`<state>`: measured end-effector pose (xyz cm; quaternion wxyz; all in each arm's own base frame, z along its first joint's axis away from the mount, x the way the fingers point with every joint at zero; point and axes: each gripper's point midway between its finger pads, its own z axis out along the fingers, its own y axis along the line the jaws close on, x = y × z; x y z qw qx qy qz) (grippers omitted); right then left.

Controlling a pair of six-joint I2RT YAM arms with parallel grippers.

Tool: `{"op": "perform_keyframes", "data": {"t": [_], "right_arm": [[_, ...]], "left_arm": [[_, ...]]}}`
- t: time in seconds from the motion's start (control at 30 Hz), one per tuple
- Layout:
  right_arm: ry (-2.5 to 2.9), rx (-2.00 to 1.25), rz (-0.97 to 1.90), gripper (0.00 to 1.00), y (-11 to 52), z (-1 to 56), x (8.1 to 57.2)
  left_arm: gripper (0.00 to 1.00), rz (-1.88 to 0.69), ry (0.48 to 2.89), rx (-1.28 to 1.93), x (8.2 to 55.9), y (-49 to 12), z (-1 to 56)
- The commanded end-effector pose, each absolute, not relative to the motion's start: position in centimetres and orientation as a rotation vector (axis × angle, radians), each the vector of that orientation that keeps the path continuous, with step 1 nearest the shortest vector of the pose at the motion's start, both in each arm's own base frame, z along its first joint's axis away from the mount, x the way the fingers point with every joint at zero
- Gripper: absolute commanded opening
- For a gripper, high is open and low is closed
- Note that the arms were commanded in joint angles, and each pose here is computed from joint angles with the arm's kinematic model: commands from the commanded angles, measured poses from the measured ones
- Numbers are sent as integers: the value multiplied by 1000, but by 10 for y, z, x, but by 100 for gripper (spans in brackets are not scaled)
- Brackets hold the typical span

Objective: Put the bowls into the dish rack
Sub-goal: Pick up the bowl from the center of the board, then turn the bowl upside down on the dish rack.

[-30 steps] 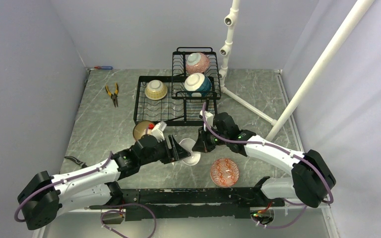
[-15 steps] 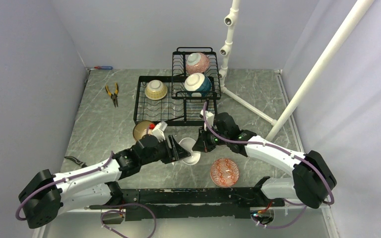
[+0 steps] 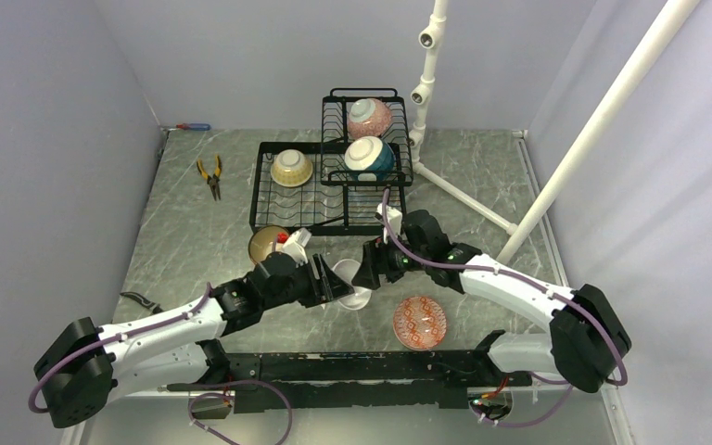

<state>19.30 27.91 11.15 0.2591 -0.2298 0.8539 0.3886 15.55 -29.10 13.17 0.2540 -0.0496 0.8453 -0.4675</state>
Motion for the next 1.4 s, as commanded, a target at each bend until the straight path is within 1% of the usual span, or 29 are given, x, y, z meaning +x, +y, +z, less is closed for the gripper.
{"op": "perform_keyframes", "data": {"t": [0.0, 0.03, 0.13, 0.4, 0.6, 0.83, 1.03, 1.23, 1.37], "right_arm": [[2195, -602, 1060, 86, 284, 142, 206], [2190, -598, 1059, 91, 284, 143, 206], [2187, -591, 1059, 99, 283, 145, 207], [2128, -594, 1114, 100, 283, 160, 203], [2060, -581, 1104, 100, 275, 177, 205], [2076, -570, 1118, 100, 271, 171, 205], [2098, -560, 1122, 100, 269, 168, 205], [2106, -556, 1114, 100, 266, 166, 205], [2111, -553, 1115, 100, 265, 165, 206]], "left_arm": [[3, -1293, 2229, -117, 161, -295, 149], [3, -1289, 2228, -117, 162, -295, 149], [3, -1286, 2224, -119, 163, -295, 149], [3, -1276, 2224, -103, 169, -292, 155], [3, -1328, 2186, -95, 179, -284, 168], [2, -1409, 2130, -121, 202, -257, 193], [3, -1394, 2092, -154, 224, -224, 219], [3, -1228, 2106, -159, 249, -185, 241], [3, -919, 2184, -149, 270, -150, 246]]}}
